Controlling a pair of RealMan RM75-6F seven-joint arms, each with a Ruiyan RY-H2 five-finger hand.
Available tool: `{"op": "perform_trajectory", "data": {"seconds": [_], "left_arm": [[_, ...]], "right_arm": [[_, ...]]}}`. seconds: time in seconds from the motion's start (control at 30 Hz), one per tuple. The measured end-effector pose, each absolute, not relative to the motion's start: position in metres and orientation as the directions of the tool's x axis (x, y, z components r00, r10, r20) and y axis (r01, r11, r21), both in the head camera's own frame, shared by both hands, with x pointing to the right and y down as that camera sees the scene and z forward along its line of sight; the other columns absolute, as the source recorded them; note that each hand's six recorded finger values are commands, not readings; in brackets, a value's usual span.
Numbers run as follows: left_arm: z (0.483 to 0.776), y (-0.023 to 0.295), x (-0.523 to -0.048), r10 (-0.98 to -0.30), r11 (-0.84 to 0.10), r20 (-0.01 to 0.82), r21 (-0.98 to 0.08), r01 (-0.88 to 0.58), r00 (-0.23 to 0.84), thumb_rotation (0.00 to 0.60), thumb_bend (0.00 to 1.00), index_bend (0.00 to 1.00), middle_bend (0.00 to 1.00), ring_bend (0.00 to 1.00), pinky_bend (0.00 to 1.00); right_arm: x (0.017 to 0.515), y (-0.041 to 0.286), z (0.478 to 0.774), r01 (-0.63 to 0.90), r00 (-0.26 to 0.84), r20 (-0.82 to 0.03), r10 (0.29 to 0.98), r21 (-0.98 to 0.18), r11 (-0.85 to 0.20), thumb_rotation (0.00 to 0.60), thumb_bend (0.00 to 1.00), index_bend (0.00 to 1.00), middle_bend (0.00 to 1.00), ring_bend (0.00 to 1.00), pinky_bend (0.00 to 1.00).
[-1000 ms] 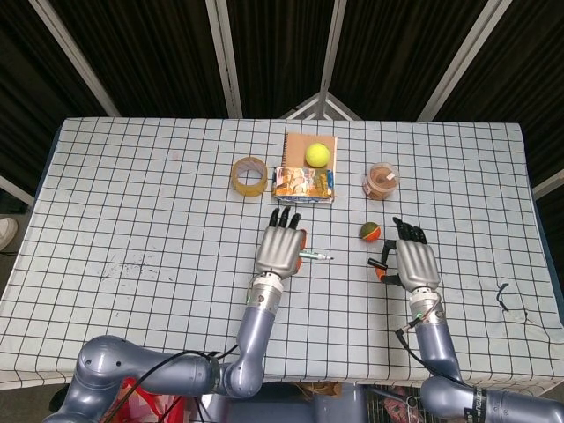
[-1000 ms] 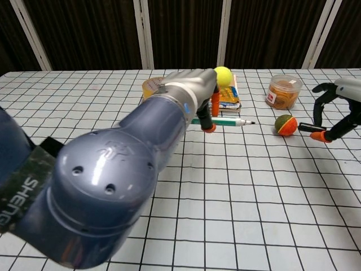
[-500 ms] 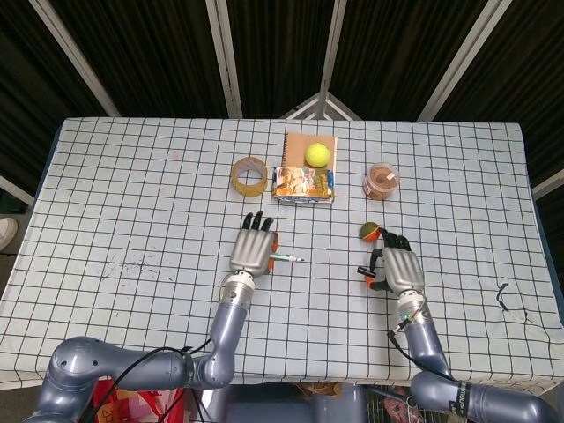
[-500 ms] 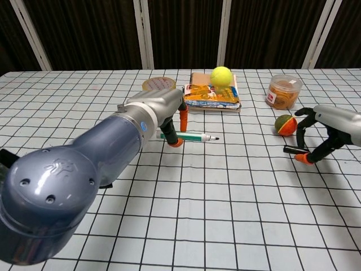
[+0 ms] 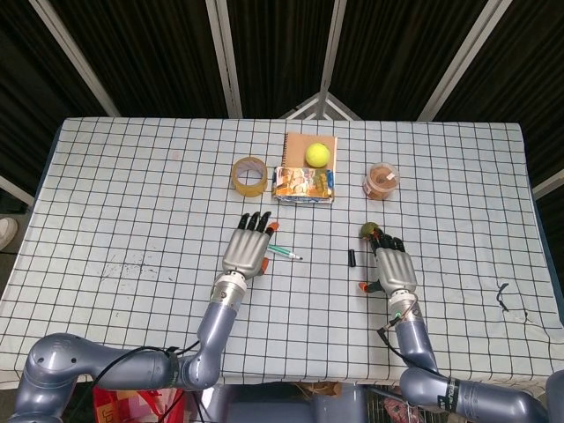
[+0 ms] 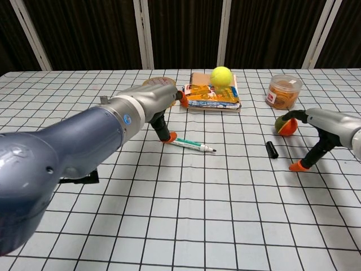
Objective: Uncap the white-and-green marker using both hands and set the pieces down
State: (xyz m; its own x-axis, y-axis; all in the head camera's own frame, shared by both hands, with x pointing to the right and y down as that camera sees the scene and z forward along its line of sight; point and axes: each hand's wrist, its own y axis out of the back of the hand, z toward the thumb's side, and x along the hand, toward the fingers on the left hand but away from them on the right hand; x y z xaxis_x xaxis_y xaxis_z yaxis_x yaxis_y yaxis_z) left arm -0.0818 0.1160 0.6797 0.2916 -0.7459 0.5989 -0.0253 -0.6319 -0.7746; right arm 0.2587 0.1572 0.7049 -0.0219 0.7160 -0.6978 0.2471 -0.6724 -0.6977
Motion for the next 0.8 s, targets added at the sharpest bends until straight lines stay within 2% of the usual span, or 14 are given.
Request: {"op": "perform_trajectory", "data": {"seconds": [0.23,0.37,0.6,0.8], "left_arm": [[0.647,0.110,-0.107,-0.758,-0.614,0.584,-0.789,-0.017,0.291,0.600,0.53,0.06,0.01,0.00,0.00],[0.621,0.108,-0.137,-0.776,-0.584,0.572,-0.811,0.038,0.265,0.600,0.54,0.06,0.01,0.00,0.00],[0.569,0.108,-0.230,-0.826,-0.531,0.546,-0.837,0.128,0.140,0.600,0.54,0.05,0.00,0.00,0.00],[0.543,0.114,-0.301,-0.866,-0.492,0.495,-0.869,0.059,0.070,0.600,0.54,0.04,0.00,0.00,0.00]], "right_arm": [[0.271,0.146,0.683,0.281,-0.023,-0.658,0.753,-0.727,-0.627,0.600,0.16,0.09,0.02,0.01,0.00],[0.288,0.140,0.667,0.275,-0.041,-0.630,0.776,-0.753,-0.597,0.600,0.17,0.13,0.02,0.01,0.00],[0.319,0.138,0.646,0.213,-0.047,-0.601,0.798,-0.787,-0.580,0.600,0.20,0.13,0.02,0.01,0.00],[0.341,0.147,0.634,0.072,0.005,-0.568,0.823,-0.821,-0.566,0.600,0.20,0.13,0.02,0.01,0.00]]}}
